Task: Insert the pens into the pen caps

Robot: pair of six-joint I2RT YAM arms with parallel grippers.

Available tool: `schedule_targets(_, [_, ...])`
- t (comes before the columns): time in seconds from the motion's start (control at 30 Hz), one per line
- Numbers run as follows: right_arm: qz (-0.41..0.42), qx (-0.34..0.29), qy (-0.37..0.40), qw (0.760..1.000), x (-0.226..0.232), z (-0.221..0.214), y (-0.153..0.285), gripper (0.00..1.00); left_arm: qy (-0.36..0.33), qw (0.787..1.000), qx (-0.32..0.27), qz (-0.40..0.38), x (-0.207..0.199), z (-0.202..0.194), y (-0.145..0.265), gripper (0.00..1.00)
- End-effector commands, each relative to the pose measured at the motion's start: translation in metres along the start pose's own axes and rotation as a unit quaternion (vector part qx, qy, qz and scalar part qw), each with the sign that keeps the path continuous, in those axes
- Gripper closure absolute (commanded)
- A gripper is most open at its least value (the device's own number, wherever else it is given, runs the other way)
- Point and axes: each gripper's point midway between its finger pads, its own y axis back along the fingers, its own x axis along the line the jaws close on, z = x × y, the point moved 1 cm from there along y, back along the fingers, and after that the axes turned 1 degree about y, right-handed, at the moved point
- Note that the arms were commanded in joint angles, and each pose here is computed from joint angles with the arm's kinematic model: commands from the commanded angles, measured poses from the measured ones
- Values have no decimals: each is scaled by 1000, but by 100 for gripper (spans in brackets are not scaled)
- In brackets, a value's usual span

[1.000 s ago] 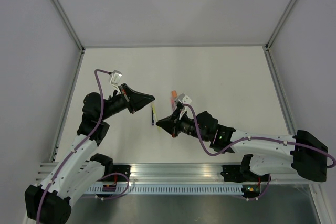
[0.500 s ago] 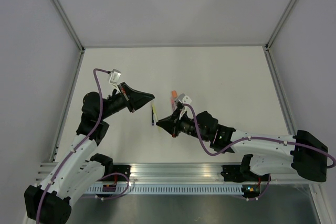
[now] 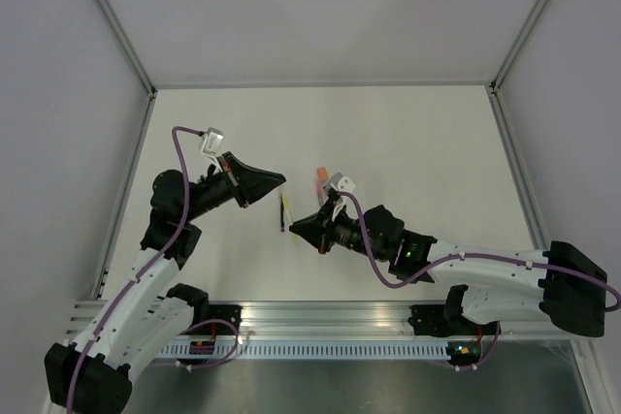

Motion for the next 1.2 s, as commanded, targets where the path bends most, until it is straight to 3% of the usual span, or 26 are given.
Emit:
schedule_targets(0.0, [8, -19, 7, 1000, 6, 12, 3, 100, -10, 1000, -9, -26, -15, 8, 2, 98])
schedule_targets(1.17, [-1, -27, 17, 999, 8, 29, -5, 100, -17, 997, 39, -61, -8, -28, 9, 98])
